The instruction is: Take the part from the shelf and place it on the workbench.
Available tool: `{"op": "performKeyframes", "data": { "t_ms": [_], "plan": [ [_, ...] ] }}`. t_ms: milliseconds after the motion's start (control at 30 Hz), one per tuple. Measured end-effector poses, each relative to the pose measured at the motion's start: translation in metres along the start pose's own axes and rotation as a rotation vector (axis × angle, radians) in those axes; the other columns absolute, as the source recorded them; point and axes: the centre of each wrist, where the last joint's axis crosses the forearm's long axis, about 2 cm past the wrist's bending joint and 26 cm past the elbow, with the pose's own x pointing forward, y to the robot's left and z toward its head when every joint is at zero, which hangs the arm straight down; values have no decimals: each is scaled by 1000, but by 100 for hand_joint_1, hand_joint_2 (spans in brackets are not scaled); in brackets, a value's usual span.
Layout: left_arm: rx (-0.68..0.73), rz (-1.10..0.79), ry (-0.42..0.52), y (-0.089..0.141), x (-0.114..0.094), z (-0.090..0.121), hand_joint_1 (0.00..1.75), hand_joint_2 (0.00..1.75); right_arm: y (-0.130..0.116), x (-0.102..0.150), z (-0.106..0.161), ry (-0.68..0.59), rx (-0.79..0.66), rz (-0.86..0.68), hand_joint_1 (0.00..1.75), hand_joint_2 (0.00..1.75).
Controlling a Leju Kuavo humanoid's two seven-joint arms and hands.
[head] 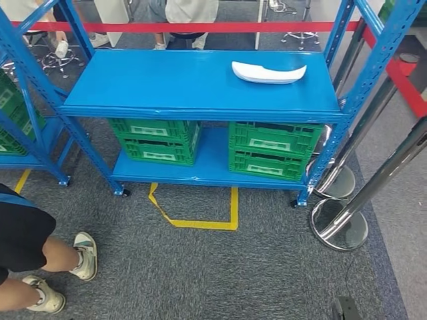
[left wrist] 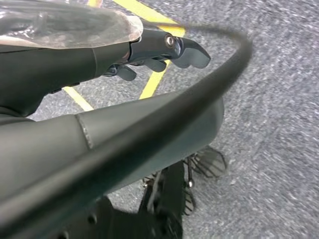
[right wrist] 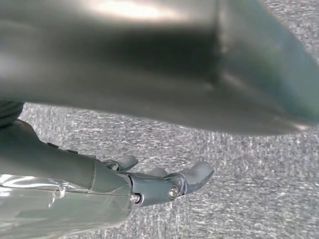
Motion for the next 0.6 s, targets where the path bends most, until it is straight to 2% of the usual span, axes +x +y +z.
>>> {"op": "performKeyframes", "data": {
  "t_ms": [600],
  "plan": [
    [2, 11, 4, -1, -1, 0, 0, 0, -1, 2, -1, 0, 4, 15, 0, 0]
  ]
}}
